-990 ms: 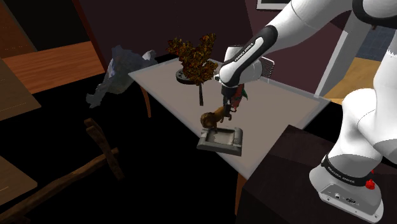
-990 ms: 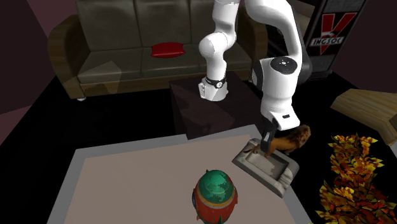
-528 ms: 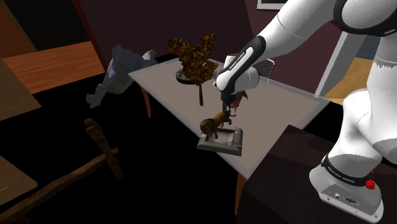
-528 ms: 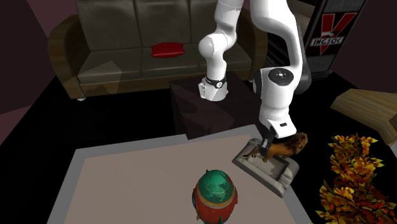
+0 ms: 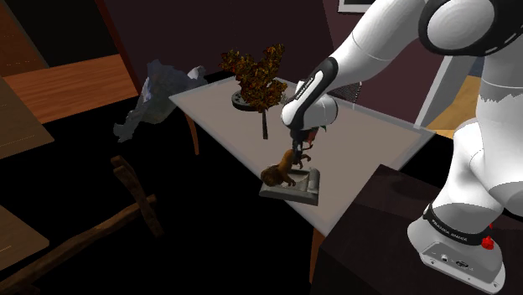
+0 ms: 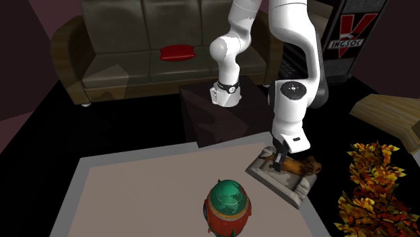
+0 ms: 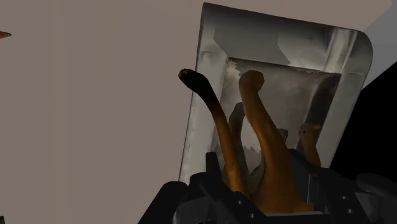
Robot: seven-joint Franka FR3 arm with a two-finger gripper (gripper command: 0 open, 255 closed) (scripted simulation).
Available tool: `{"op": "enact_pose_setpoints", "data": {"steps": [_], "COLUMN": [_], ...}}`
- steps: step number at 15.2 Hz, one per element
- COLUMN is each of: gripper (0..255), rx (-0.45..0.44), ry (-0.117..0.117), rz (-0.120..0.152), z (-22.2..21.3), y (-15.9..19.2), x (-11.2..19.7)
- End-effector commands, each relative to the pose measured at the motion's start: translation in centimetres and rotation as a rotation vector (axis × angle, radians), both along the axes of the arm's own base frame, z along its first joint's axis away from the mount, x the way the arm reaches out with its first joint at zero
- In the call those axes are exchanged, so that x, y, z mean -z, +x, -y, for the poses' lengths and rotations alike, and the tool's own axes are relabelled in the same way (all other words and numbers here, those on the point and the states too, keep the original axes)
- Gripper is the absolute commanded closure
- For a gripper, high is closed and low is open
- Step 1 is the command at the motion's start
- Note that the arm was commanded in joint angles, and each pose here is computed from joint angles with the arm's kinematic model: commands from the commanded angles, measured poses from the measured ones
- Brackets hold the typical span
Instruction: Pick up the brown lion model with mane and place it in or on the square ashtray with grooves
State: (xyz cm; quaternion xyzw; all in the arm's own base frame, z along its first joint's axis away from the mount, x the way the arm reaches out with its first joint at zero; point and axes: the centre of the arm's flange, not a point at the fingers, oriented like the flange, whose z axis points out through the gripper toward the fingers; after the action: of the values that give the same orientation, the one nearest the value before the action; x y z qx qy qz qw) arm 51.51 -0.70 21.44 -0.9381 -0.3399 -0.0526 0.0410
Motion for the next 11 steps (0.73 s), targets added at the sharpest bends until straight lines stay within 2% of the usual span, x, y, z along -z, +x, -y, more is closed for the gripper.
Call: {"op": "enact_pose_setpoints", "data": {"steps": [1,5,6,11], "gripper": [255,255,0,0], "rx": [-0.006,-0.006,-0.006,-0.006], "ry": [0.001,0.001,0.0,0.001], "rz": [-0.014,-0.014,-0.014,-0.014], "z": [-0.36,-0.36,-0.41,-0.36], "y": [-0.37,-0.37,-0.5,-0.37], "x": [0.47,0.47,0.45,0.47]}}
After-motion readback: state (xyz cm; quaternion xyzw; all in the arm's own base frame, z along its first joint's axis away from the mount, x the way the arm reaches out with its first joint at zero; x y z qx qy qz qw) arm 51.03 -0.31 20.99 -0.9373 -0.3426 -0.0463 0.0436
